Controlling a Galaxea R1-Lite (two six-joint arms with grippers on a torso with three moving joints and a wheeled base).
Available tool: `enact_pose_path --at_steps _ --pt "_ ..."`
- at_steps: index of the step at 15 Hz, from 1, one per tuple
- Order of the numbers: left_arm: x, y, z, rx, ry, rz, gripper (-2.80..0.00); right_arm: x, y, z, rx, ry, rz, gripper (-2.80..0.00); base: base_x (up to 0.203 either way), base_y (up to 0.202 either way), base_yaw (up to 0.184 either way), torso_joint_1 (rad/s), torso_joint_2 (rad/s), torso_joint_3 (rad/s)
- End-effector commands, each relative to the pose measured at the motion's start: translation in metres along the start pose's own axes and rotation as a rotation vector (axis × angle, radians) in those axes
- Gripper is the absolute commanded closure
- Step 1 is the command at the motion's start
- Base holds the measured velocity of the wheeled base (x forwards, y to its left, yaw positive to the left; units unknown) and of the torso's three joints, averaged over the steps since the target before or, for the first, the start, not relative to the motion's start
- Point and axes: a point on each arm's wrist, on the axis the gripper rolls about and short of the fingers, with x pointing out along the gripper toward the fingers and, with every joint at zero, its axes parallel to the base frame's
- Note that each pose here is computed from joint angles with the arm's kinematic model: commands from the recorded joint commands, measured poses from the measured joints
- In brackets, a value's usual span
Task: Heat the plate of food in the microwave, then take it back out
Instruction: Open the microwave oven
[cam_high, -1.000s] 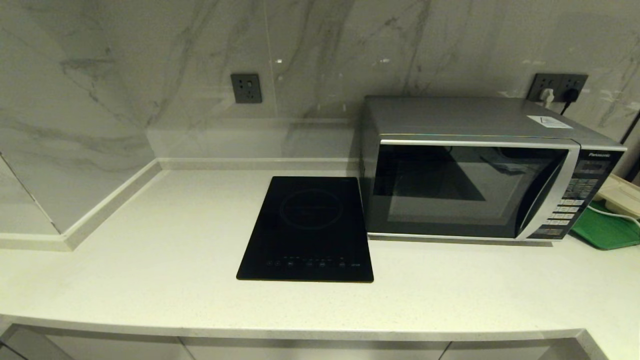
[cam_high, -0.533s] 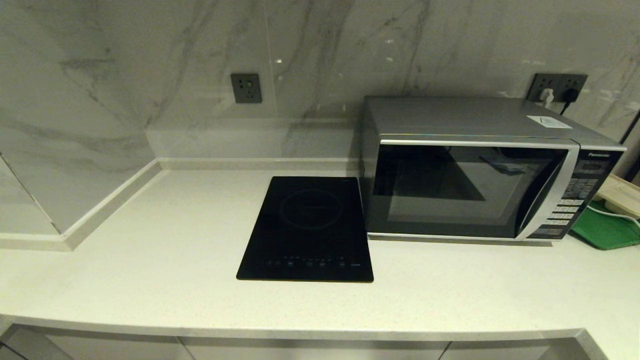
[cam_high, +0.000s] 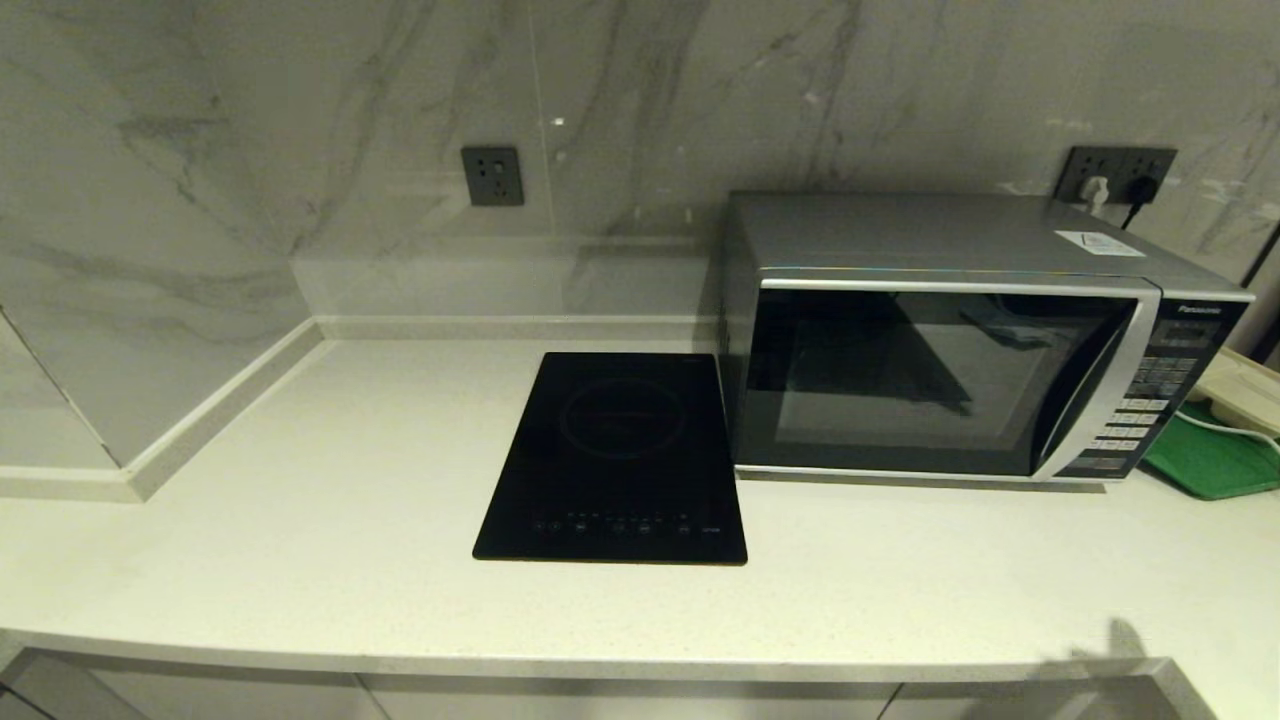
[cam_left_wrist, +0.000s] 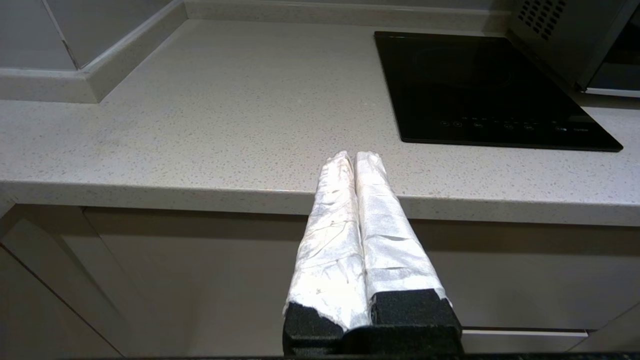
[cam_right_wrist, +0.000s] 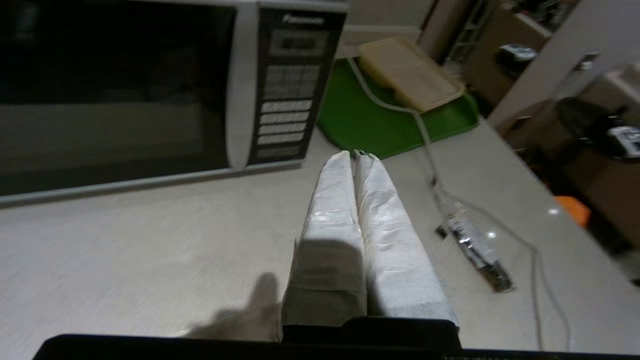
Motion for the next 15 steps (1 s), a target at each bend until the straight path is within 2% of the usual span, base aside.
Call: enact_pose_path --at_steps 1,6,10,13,14,15 --pt "0.000 0.000 0.000 -0.001 -0.001 0.001 0.00 0.061 0.033 0.006 -0.066 0.059 -0.080 0.00 0.000 0.000 0.000 0.000 0.00 0.000" --pt "0.000 0.000 0.000 -0.001 -0.001 0.001 0.00 0.103 0.089 0.004 -0.100 0.056 -0.095 0.00 0.000 0.000 0.000 0.000 0.00 0.000" --pt "0.000 0.000 0.000 -0.001 -0.001 0.001 0.00 0.118 0.138 -0.001 -0.133 0.055 -0.050 0.00 0.000 0.000 0.000 0.000 0.00 0.000" --pt "0.000 0.000 0.000 -0.001 -0.001 0.001 0.00 0.133 0.158 -0.019 -0.174 0.093 -0.048 0.00 0.000 0.000 0.000 0.000 0.00 0.000" --pt "0.000 0.000 0.000 -0.001 -0.001 0.001 0.00 0.136 0.160 -0.024 -0.183 0.102 -0.064 -2.80 0.000 0.000 0.000 0.000 0.00 0.000" --pt "0.000 0.000 0.000 -0.001 -0.001 0.001 0.00 0.137 0.161 -0.026 -0.180 0.107 -0.069 -2.80 0.000 0.000 0.000 0.000 0.00 0.000"
